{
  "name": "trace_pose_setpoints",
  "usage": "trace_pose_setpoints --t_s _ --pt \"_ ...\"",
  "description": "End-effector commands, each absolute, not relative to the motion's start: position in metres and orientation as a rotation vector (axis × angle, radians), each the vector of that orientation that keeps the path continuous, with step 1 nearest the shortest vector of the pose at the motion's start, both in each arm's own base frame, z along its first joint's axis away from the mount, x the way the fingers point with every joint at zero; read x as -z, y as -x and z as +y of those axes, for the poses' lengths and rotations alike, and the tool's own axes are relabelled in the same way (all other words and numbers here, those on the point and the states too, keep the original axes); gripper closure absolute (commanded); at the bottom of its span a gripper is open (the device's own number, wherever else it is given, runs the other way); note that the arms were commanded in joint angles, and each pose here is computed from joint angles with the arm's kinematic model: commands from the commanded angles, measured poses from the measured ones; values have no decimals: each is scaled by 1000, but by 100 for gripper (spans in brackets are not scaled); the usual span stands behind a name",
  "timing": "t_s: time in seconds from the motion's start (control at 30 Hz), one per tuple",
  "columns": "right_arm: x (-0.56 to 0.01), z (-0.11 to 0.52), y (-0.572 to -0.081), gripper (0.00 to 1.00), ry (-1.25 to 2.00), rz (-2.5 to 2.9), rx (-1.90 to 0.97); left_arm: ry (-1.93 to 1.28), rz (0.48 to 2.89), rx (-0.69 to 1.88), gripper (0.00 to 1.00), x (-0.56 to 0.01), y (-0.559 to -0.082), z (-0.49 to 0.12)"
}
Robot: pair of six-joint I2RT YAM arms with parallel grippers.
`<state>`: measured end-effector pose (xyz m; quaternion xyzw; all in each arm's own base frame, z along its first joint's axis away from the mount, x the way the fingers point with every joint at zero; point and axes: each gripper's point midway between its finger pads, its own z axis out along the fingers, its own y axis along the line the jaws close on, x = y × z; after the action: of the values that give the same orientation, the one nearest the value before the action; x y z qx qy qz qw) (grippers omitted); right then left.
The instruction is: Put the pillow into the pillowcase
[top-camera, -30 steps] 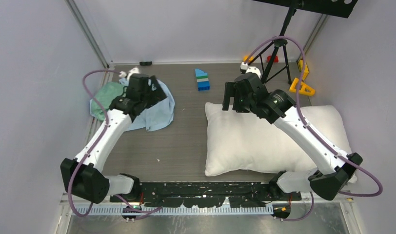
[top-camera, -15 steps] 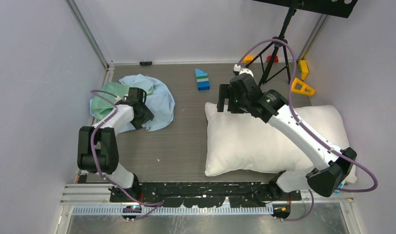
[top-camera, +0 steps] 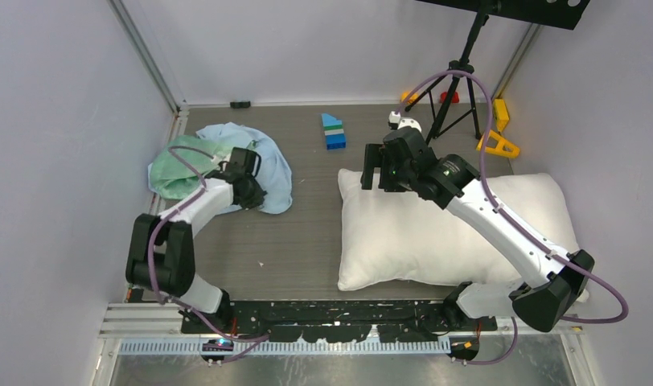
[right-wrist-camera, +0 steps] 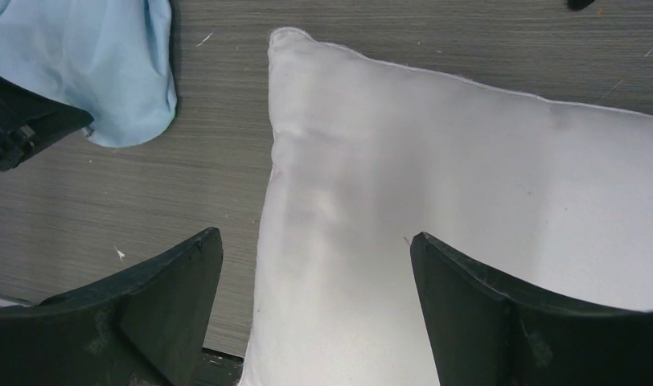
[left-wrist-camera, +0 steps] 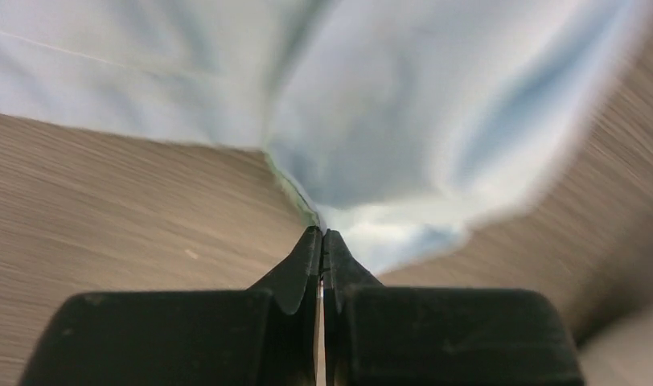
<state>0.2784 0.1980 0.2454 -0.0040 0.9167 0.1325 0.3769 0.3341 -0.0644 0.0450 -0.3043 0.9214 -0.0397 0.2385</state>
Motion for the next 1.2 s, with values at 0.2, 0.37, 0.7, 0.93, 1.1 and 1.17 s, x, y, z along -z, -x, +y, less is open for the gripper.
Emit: trace_pose_setpoints --t_s 0.2,0.37,0.7,0.93,1.1,1.17 --pt "-272 211 -300 9 23 2256 -359 308 2373 647 100 -188 -302 -228" --pt "-266 224 -308 9 13 2268 -398 197 2404 787 100 -193 -275 -248" --pt "-238 289 -295 11 124 2302 -666 153 2378 636 44 -205 -261 -216" --pt "-193 340 -288 12 301 2358 -645 443 2358 250 34 -192 -268 -102" --pt "-153 362 -298 13 416 2400 -477 814 2345 89 30 -151 -273 -15" --pt "-135 366 -303 14 450 2408 -404 970 2331 90 30 -133 -274 11"
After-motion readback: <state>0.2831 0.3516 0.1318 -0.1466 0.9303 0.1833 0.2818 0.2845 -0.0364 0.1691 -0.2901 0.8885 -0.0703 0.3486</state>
